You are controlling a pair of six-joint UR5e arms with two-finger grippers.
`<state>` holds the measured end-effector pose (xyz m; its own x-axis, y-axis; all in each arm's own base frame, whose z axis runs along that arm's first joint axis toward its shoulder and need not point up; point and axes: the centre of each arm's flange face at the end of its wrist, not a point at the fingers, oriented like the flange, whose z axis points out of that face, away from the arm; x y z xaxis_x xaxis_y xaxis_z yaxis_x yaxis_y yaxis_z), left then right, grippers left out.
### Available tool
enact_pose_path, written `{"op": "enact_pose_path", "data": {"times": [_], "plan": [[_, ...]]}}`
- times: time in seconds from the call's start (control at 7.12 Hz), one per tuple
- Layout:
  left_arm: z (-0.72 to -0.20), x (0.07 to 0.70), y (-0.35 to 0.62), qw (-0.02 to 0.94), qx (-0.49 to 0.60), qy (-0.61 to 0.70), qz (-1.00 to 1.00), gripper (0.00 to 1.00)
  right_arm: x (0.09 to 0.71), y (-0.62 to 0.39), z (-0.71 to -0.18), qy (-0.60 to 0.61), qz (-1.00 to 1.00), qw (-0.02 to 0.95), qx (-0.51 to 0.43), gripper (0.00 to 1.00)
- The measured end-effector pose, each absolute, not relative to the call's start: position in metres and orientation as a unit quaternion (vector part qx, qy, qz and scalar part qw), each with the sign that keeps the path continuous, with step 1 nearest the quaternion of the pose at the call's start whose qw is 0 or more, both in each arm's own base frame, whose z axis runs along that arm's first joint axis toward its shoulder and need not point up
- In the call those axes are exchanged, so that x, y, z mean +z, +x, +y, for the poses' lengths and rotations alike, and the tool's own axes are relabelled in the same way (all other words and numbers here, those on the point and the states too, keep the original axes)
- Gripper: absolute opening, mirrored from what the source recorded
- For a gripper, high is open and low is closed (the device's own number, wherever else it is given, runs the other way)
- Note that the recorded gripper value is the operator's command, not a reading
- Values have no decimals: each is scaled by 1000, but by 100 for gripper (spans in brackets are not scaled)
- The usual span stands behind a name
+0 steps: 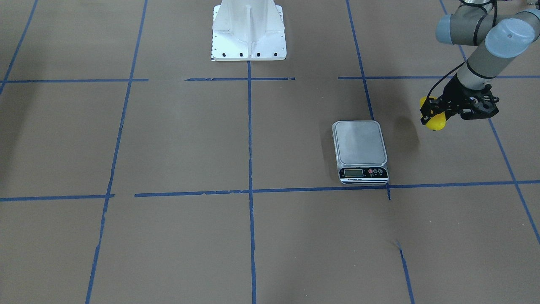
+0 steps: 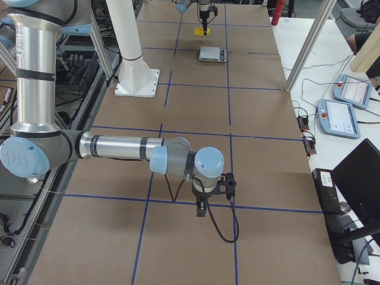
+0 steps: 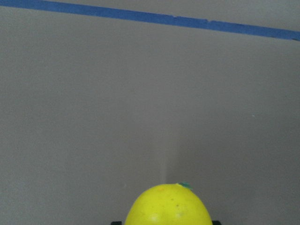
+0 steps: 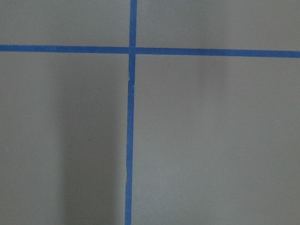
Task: Weigh mango
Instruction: 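Lift the mango with the left gripper and carry it onto the scale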
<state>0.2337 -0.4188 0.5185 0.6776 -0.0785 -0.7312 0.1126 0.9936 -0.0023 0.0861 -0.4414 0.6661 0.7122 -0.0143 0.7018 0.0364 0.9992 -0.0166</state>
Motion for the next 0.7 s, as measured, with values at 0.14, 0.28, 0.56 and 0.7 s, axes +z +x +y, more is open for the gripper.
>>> {"op": "enact_pose_path", "data": {"times": [0.14, 0.28, 0.56, 0.7], "plan": [[-431, 485, 230, 919, -52, 19, 391, 0, 666, 86, -441, -15, -379, 925, -14, 100], [-455, 446, 235, 920, -58, 21, 387, 0, 666, 86, -441, -15, -379, 925, -14, 100], [-506, 377, 267, 919, -66, 20, 388, 0, 666, 86, -441, -15, -379, 925, -13, 100], [-521, 363, 290, 917, -68, 15, 393, 0, 666, 86, -441, -15, -379, 925, -13, 100]]}}
